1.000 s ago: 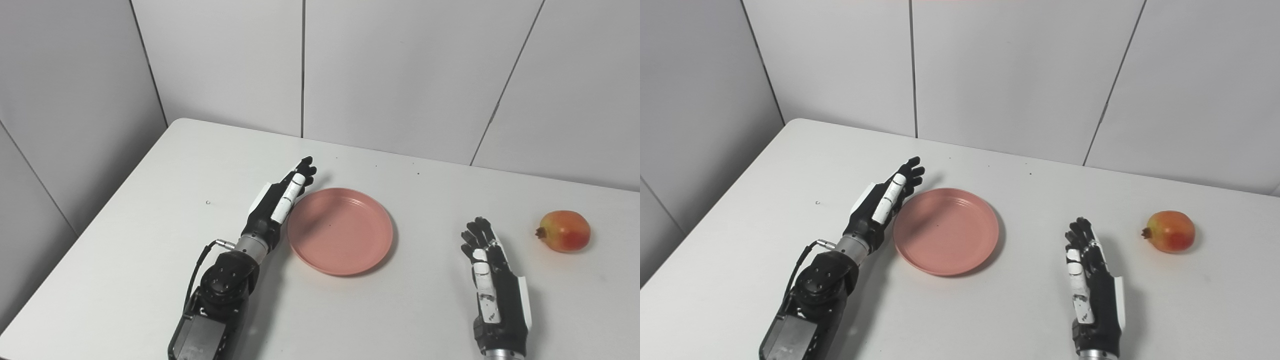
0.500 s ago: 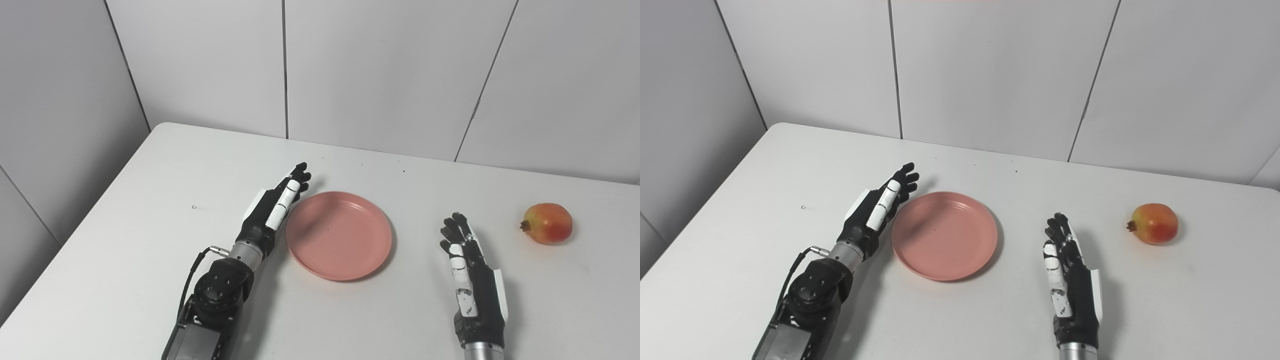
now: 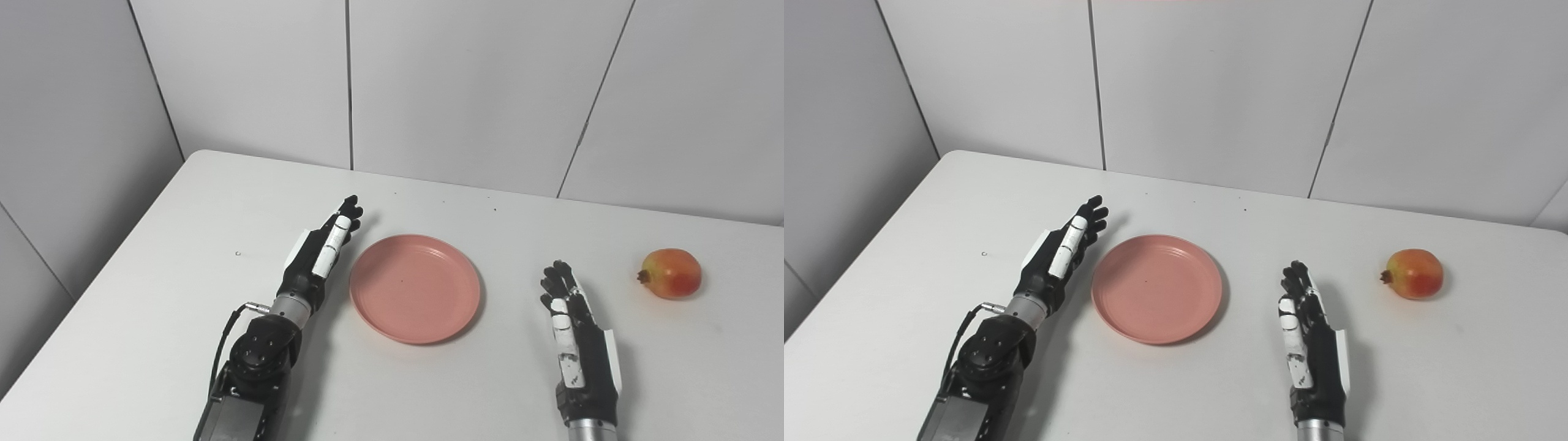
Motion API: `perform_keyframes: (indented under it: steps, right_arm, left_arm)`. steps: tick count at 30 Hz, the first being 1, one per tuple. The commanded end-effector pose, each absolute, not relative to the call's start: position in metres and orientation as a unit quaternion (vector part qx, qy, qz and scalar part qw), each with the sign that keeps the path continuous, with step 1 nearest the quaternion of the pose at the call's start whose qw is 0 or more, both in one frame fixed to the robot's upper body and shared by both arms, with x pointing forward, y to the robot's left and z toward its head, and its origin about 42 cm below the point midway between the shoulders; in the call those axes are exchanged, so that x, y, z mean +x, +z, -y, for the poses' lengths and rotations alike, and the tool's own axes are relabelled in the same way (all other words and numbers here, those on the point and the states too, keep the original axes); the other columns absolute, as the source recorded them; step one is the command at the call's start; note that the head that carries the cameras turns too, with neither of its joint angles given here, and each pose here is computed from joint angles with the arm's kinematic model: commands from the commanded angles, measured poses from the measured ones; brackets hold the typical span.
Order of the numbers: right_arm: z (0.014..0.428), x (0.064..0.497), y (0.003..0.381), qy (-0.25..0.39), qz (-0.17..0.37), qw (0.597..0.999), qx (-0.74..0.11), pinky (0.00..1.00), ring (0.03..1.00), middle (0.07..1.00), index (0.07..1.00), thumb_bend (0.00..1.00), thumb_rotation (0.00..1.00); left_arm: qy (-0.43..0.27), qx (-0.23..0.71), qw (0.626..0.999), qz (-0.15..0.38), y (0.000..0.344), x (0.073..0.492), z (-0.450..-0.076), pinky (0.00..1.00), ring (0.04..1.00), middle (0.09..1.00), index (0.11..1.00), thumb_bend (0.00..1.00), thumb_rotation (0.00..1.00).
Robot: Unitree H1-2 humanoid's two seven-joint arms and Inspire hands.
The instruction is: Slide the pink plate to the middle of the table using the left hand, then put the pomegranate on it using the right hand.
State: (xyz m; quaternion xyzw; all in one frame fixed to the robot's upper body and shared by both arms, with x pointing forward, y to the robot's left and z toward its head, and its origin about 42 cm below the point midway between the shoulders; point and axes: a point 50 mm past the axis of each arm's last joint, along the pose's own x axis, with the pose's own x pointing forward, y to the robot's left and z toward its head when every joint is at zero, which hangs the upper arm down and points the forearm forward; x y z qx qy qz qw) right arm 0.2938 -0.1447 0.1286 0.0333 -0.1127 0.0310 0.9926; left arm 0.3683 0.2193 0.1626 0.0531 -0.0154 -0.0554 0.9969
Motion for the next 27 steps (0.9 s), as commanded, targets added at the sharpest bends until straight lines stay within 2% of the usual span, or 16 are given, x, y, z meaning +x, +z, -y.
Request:
perform_keyframes:
  steps: [1, 7, 19, 27]
  right_arm:
    - [0.142, 0.297, 0.139, 0.034, 0.13, 0.99, 0.033, 0.93, 0.916, 0.906, 0.909, 0.51, 0.87]
    - [0.141, 0.297, 0.14, 0.034, 0.131, 0.99, 0.037, 0.92, 0.911, 0.903, 0.907, 0.5, 0.87]
    - [0.14, 0.297, 0.14, 0.033, 0.13, 0.99, 0.038, 0.93, 0.918, 0.91, 0.91, 0.52, 0.87]
    - [0.131, 0.296, 0.14, 0.029, 0.128, 0.991, 0.03, 0.93, 0.913, 0.901, 0.899, 0.54, 0.89]
  left_arm:
    - [-0.057, 0.076, 0.994, 0.06, 0.181, 0.376, -0.216, 0.98, 0.947, 0.945, 0.946, 0.66, 1.0]
    - [-0.071, 0.085, 0.993, 0.042, 0.175, 0.375, -0.212, 0.99, 0.949, 0.936, 0.939, 0.7, 1.0]
    - [-0.097, 0.065, 0.993, 0.035, 0.171, 0.37, -0.196, 0.99, 0.959, 0.951, 0.955, 0.65, 1.0]
    - [-0.099, 0.06, 0.992, 0.045, 0.173, 0.367, -0.195, 0.94, 0.943, 0.94, 0.943, 0.66, 1.0]
